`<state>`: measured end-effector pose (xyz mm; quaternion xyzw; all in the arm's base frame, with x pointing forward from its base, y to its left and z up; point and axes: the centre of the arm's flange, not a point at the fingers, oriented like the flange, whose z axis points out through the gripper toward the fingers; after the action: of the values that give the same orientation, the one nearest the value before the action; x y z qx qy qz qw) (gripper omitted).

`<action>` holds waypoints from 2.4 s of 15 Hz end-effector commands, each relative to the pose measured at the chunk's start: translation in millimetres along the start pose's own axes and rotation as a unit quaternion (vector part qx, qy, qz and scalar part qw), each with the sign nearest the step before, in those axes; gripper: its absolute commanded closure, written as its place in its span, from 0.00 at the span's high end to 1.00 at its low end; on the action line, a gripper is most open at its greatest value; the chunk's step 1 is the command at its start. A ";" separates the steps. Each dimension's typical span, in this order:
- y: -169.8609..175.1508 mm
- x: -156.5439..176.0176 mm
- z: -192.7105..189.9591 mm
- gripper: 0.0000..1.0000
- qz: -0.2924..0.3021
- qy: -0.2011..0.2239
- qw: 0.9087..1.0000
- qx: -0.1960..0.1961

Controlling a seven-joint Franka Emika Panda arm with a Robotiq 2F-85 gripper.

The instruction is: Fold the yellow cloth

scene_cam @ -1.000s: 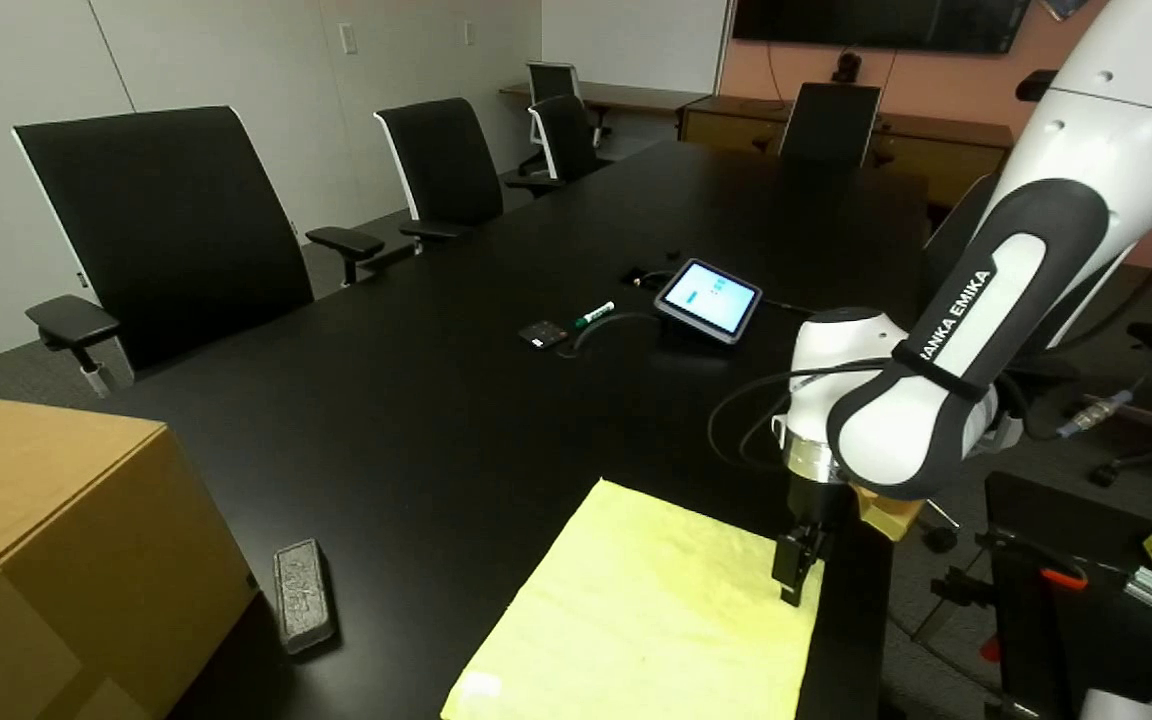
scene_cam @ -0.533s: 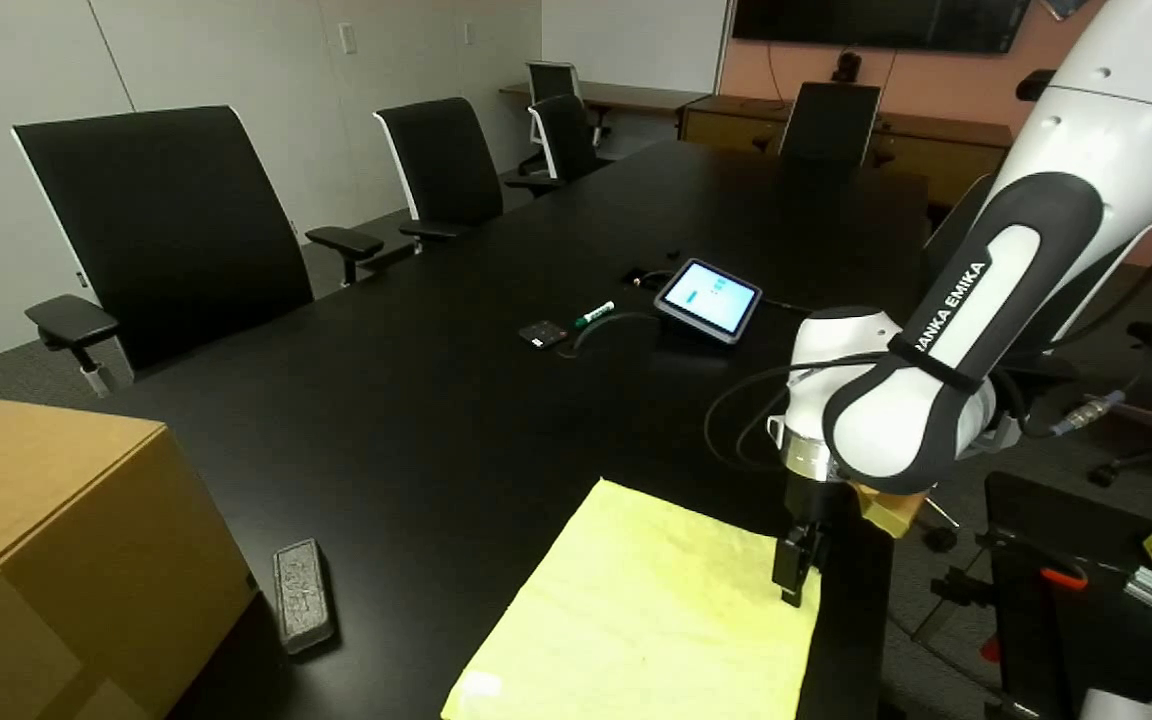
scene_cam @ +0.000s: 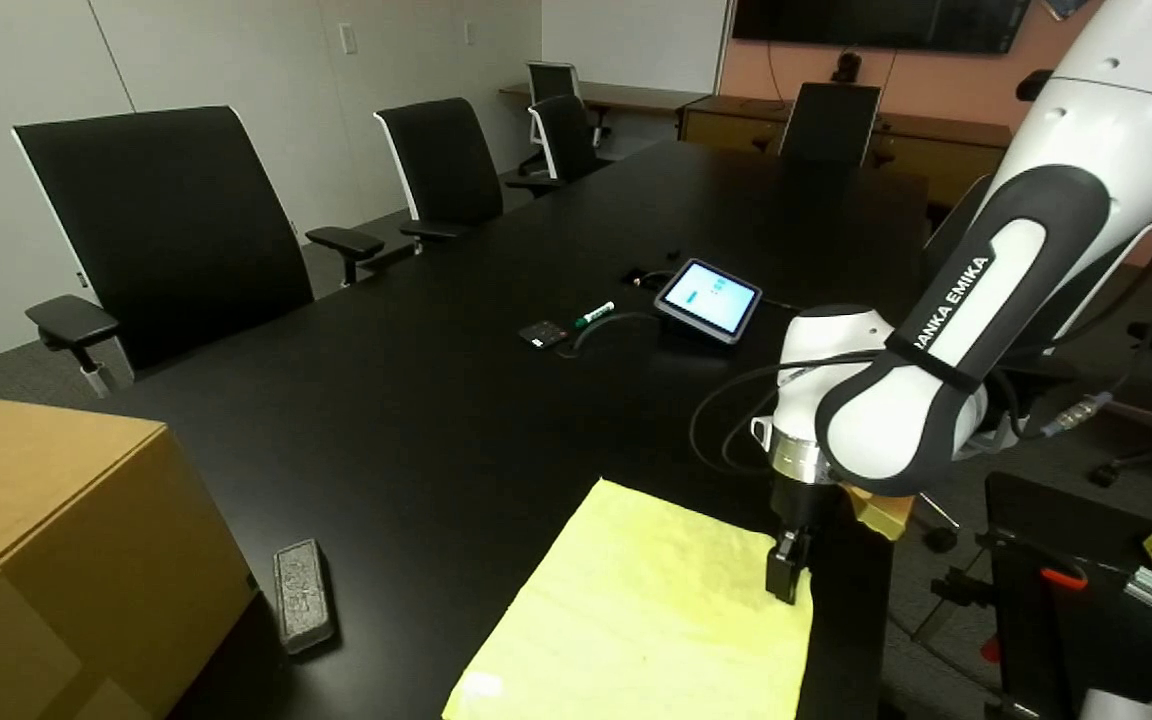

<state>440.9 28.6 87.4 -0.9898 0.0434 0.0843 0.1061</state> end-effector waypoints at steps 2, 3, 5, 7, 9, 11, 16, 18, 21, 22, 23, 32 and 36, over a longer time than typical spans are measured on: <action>-5.1 9.8 -14.1 0.33 -0.023 0.007 1.000 0.006; -5.5 11.1 -17.0 0.29 -0.024 0.009 1.000 0.006; -4.7 13.8 -27.3 0.16 -0.025 0.010 1.000 0.007; -5.0 17.4 -37.8 0.08 -0.029 0.013 0.999 0.004; -8.5 19.8 -45.9 0.11 -0.035 0.012 0.999 0.003; -13.3 22.0 -48.9 0.07 -0.041 0.005 0.999 0.005; -32.4 31.0 -61.4 0.04 -0.063 -0.014 0.998 0.006; -46.2 42.7 -69.8 0.04 -0.077 -0.027 0.997 0.000; -69.6 66.8 -86.0 0.05 -0.112 -0.052 0.992 -0.001; -76.4 75.1 -91.7 0.04 -0.120 -0.060 0.991 -0.003; -82.3 84.5 -96.4 0.05 -0.126 -0.069 0.990 -0.003; -78.1 176.4 -96.7 0.04 -0.101 -0.154 0.983 0.011; -73.1 211.8 -101.3 0.04 -0.083 -0.157 0.984 0.013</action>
<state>623.0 62.5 163.7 -0.9636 -0.0677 0.2212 0.1342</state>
